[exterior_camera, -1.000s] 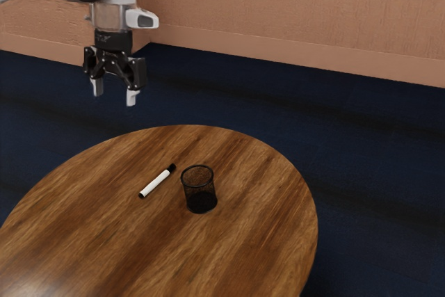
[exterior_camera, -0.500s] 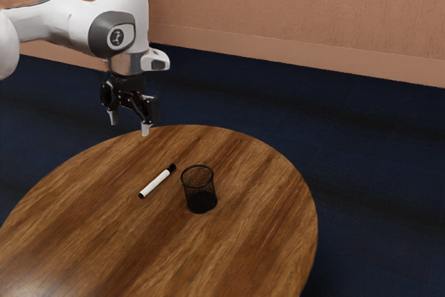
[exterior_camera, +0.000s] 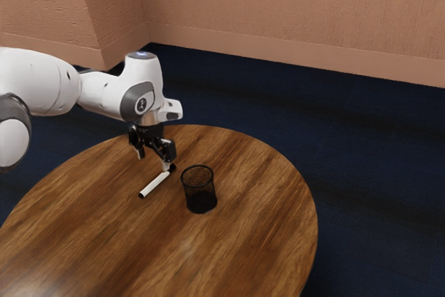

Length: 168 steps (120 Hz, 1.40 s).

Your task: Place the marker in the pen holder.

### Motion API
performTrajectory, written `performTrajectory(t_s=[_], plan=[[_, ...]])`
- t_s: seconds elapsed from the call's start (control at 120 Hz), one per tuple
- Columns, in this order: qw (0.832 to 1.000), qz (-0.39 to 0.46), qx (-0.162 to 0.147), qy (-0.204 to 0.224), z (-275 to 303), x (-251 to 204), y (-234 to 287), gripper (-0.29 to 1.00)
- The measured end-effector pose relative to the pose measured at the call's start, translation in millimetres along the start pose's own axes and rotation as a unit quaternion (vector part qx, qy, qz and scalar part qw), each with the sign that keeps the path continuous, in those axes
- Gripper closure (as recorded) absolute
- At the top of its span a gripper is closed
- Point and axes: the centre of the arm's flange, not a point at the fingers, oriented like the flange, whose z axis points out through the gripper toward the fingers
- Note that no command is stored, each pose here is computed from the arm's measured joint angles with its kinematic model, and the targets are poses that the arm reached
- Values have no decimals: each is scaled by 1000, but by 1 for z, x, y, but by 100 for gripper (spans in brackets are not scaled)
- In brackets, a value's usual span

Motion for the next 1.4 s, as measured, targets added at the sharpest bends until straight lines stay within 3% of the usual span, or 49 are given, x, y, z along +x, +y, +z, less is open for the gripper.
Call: performTrajectory(t_s=[0.508, 0.858, 1.4], plan=[[999, 44, -6, -22, 47, 21, 1, 0], [998, 57, -11, -19, 43, 21, 2, 34], [997, 68, -12, -23, 43, 21, 3, 55]])
